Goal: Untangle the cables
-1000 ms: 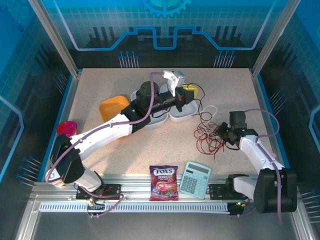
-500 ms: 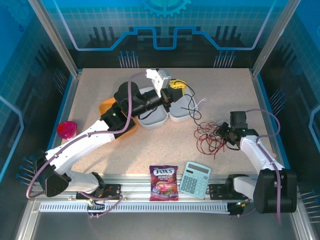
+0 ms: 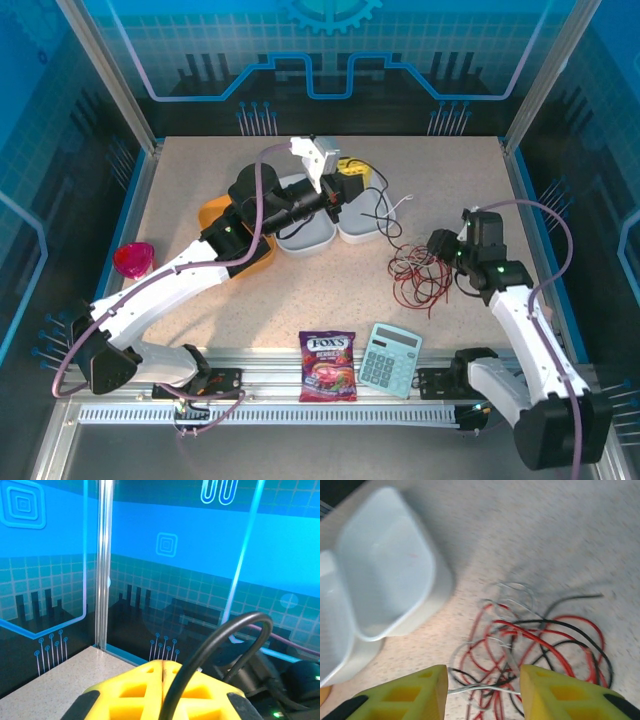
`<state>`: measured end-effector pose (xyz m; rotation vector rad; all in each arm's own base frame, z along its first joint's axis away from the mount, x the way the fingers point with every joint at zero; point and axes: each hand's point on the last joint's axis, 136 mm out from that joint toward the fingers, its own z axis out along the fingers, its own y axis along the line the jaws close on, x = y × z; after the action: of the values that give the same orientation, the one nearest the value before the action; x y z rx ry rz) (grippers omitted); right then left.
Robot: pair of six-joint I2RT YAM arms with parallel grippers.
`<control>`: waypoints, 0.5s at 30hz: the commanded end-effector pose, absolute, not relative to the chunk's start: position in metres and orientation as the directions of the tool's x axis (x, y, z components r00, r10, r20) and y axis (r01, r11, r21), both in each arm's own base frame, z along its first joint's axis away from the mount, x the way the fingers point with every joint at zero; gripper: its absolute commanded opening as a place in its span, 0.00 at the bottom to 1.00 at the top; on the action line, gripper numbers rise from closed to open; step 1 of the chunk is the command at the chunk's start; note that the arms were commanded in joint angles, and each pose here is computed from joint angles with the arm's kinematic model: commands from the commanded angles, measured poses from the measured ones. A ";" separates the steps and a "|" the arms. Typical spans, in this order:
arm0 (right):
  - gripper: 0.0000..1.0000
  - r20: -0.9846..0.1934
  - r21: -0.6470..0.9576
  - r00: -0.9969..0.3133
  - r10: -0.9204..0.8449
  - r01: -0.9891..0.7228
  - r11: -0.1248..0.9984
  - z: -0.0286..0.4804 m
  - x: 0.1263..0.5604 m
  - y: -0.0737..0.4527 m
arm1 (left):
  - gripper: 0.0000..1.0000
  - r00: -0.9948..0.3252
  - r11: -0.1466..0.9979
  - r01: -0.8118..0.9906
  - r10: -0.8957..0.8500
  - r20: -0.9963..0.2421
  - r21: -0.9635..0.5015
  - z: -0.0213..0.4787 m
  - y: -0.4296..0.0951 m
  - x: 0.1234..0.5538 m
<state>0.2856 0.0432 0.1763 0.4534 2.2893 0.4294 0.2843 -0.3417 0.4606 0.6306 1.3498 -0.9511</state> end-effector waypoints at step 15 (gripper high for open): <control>0.59 -0.942 0.234 -0.324 0.082 -0.464 0.855 0.216 0.253 0.154 | 0.04 -0.090 0.574 0.791 -0.230 -0.969 -0.210 0.463 -0.336 0.300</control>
<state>0.2443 0.1456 0.1904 -0.2456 1.9589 0.5794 0.3014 -0.3366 0.4437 0.5498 1.4459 -0.8989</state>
